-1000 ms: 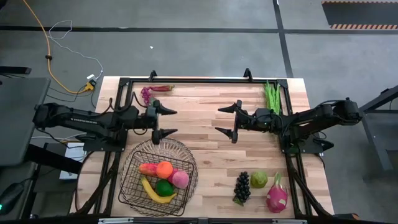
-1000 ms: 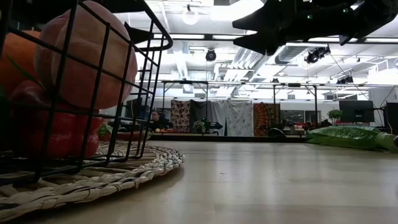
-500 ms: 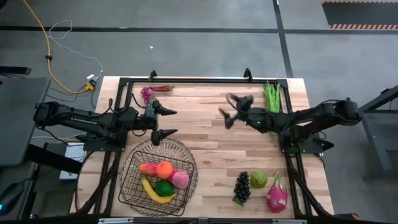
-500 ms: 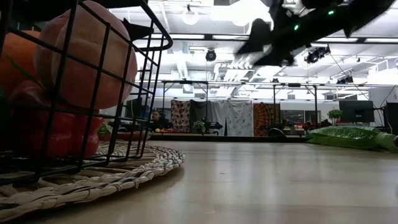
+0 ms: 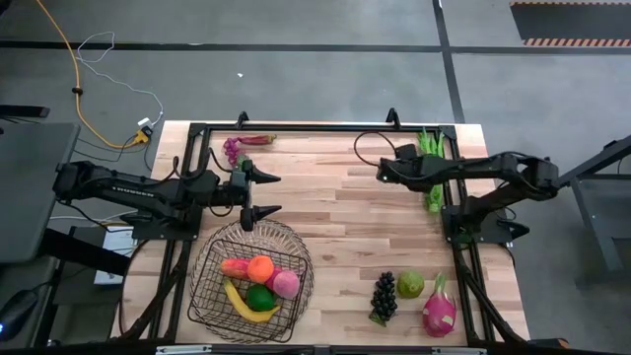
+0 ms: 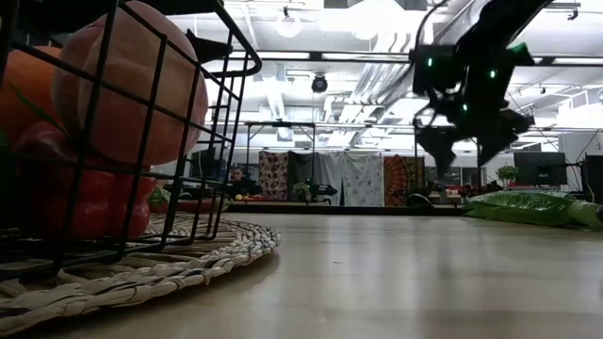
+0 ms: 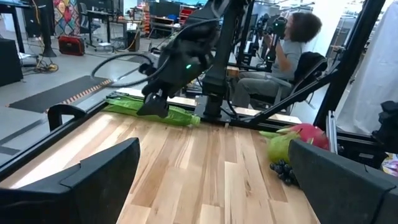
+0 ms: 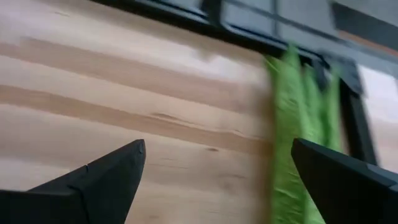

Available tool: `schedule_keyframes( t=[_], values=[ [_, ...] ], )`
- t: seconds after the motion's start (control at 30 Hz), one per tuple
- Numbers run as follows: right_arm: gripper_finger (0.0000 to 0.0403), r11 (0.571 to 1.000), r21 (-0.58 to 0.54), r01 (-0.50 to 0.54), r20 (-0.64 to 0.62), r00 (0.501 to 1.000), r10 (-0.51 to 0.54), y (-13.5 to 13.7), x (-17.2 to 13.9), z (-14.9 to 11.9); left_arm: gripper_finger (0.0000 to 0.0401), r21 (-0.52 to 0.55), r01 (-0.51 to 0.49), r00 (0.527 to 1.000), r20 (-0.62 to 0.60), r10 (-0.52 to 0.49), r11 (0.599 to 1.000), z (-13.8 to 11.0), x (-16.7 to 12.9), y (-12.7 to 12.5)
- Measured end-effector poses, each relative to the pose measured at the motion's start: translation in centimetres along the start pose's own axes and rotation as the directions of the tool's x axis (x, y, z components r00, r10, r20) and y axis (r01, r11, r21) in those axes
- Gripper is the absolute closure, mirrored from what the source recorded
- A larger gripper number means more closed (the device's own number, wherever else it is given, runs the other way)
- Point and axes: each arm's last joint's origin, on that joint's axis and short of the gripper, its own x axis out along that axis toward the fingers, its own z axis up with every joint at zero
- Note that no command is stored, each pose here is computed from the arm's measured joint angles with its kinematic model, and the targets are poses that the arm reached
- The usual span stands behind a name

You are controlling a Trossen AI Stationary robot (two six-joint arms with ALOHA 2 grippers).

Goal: Build produce basket
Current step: Put the green leaf lettuce into the black wire basket

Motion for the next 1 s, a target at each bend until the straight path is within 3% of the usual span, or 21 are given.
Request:
schedule_keyframes(
  t=[0.27, 0.57, 1.0],
  values=[
    [0.0009, 0.984, -0.046, 0.172, -0.108, 0.978, -0.176, -0.2, 3.5, -0.4, 0.0002, 0.003, 0.000, 1.000, -0.005, 0.000, 1.000, 0.0, 0.0, 0.0],
    [0.0009, 0.909, -0.103, 0.405, -0.138, 0.899, -0.416, -1.0, 6.9, -1.5, 0.0002, 0.003, 0.000, 1.000, -0.005, 0.000, 1.000, 0.0, 0.0, 0.0],
    [0.0017, 0.861, -0.148, 0.486, -0.156, 0.848, -0.506, -0.4, 10.0, -2.9, 0.0002, 0.005, -0.002, 1.000, -0.020, 0.002, 1.000, -0.2, 0.0, 0.0]
  ],
)
